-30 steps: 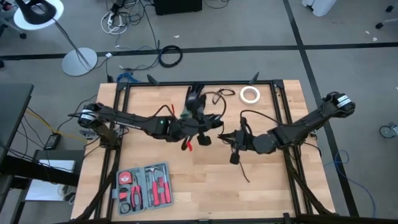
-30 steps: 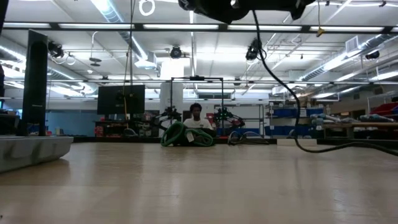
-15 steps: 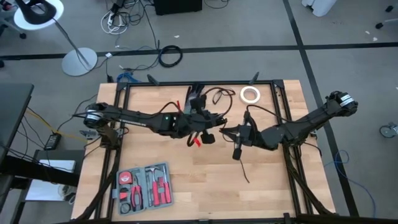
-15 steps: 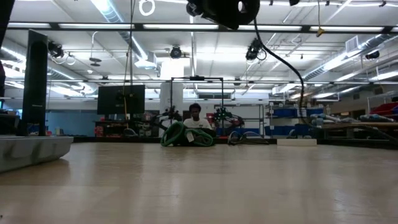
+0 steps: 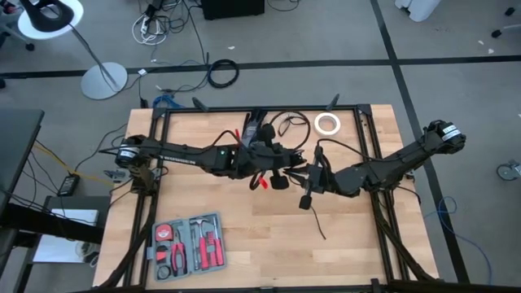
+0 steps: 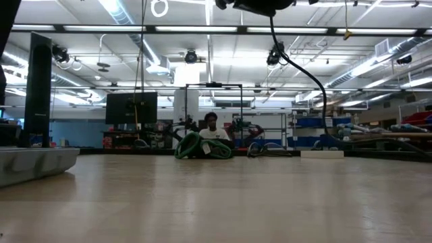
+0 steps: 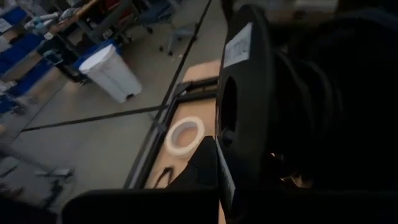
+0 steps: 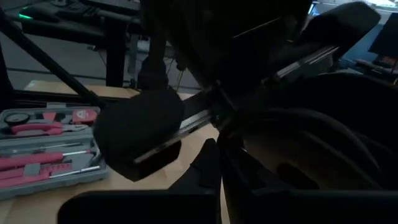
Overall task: Coil cords
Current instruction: Coil the black wire into a spool
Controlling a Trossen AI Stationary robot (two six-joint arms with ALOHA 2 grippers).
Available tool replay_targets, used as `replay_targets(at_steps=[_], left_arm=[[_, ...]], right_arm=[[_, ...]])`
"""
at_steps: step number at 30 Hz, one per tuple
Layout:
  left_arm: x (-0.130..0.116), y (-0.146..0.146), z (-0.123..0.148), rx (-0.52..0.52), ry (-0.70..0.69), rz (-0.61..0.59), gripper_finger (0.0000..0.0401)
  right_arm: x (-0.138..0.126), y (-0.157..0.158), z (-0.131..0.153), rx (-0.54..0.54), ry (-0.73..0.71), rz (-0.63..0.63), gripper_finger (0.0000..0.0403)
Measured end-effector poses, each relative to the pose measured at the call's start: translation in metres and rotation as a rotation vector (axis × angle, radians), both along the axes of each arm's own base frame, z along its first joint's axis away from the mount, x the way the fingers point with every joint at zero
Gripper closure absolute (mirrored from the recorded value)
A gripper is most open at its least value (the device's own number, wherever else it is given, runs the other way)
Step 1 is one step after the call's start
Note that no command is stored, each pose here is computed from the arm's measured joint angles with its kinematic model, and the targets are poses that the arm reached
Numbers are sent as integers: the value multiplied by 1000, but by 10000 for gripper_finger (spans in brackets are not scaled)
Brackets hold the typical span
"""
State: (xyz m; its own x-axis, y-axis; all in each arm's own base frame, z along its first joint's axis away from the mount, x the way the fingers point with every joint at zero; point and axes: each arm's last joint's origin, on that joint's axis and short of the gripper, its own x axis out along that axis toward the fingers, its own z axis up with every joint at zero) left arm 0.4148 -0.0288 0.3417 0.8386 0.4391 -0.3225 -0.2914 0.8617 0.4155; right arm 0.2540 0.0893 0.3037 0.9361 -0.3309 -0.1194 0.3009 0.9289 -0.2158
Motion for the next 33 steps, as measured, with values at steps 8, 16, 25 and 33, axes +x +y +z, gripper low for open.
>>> replay_targets(at_steps=[8,16,25,33], left_arm=[[3,-4,7,-70,-99,-54,401],[5,-7,10,-121,-154,-106,401],[7,-8,12,-90,-177,-116,401],[10,-7,8,-60,-158,-101,401]], right_arm=[[-3,0,1,-47,1,-118,402],[-9,7,0,-141,43,-203,402],[-12,18,11,-180,-29,-138,402],[-17,26,19,-244,-54,-135,398]])
